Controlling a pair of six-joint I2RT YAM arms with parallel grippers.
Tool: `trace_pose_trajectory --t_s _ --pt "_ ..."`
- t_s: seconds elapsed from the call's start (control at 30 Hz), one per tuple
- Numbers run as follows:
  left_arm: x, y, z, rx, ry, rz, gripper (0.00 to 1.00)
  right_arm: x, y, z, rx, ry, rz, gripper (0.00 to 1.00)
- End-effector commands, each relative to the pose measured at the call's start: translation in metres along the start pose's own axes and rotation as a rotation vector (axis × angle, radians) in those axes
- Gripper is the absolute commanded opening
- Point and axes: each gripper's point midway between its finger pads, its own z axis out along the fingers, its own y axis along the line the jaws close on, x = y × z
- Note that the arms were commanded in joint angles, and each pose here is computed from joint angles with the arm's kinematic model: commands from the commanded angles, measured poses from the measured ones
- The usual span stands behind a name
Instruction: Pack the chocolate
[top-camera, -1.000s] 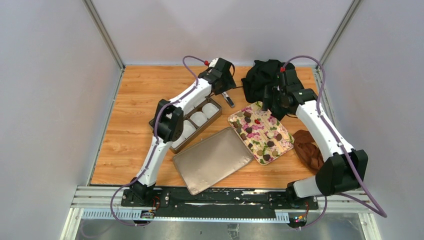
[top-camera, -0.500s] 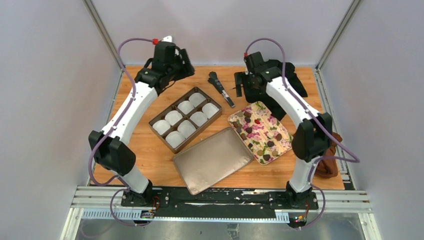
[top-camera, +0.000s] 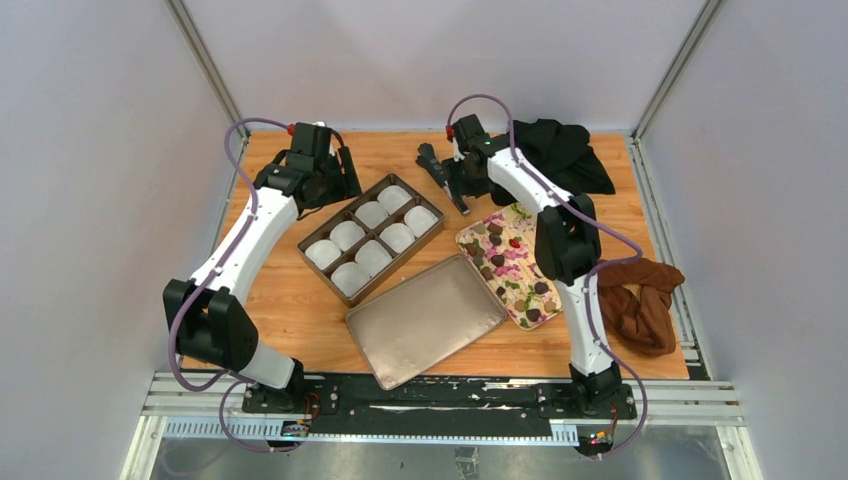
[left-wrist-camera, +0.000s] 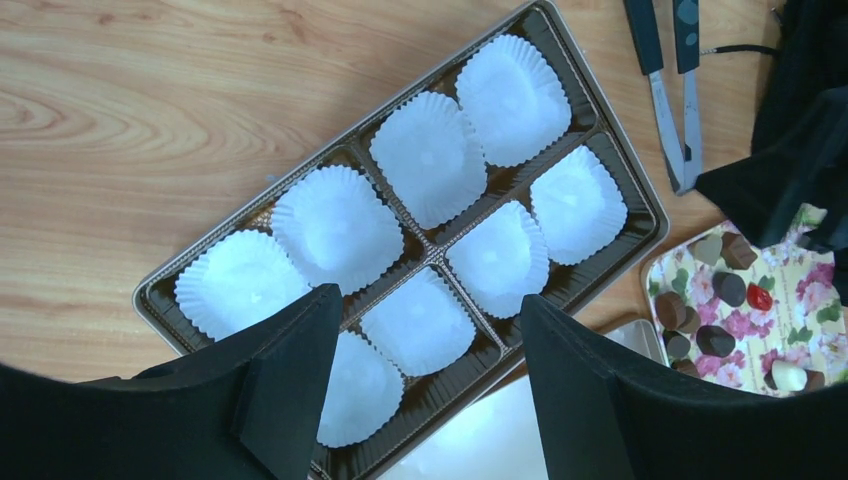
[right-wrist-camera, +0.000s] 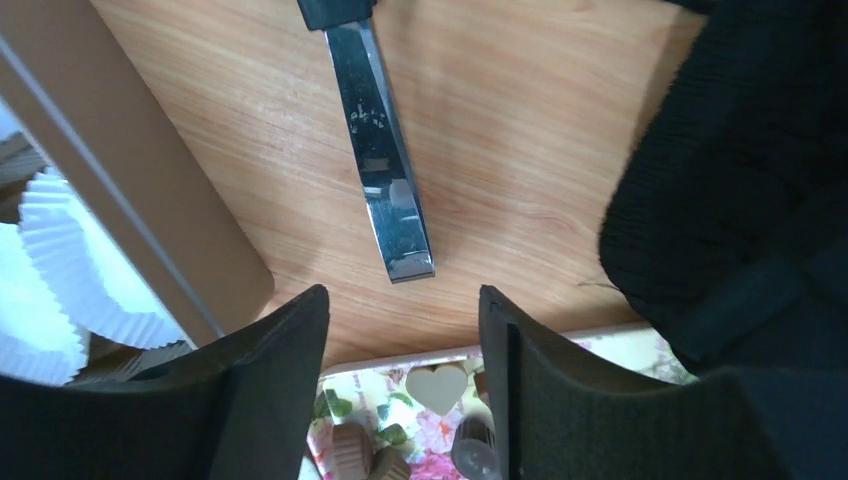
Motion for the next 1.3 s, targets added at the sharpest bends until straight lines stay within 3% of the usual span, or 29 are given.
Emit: trace_pose_trajectory --t_s 0.0,0.13,0.37,0.5,0.87,1.1,1.27 --pt "-0.001 0.001 -0.008 0.004 0.000 0.002 0.71 0.001 0.009 0.006 -0.059 0.020 -0.045 0.67" --pt "0.001 0.003 -0.001 -0.003 -0.003 0.007 0.71 0.005 0.007 0.027 -0.032 0.033 -0.062 0.72" --pt "0.009 -0.008 0.013 0.039 0.060 0.004 0.71 0.015 0.004 0.046 -0.008 0.046 -0.041 0.57" --pt "0.009 -0.010 0.015 0.052 0.063 0.005 0.71 0.018 0.008 0.051 -0.031 0.045 -0.029 0.55" --pt "-0.005 -0.007 0.007 0.031 0.021 0.074 0.70 0.012 0.015 0.054 -0.148 0.028 0.075 0.28" --pt "-0.010 -0.005 0.002 0.022 0.006 0.091 0.70 0.011 0.023 0.035 -0.246 0.026 0.094 0.21" --pt "-0.010 -0.005 -0.002 0.029 -0.001 0.080 0.70 0.019 0.023 0.018 -0.447 0.058 0.227 0.21"
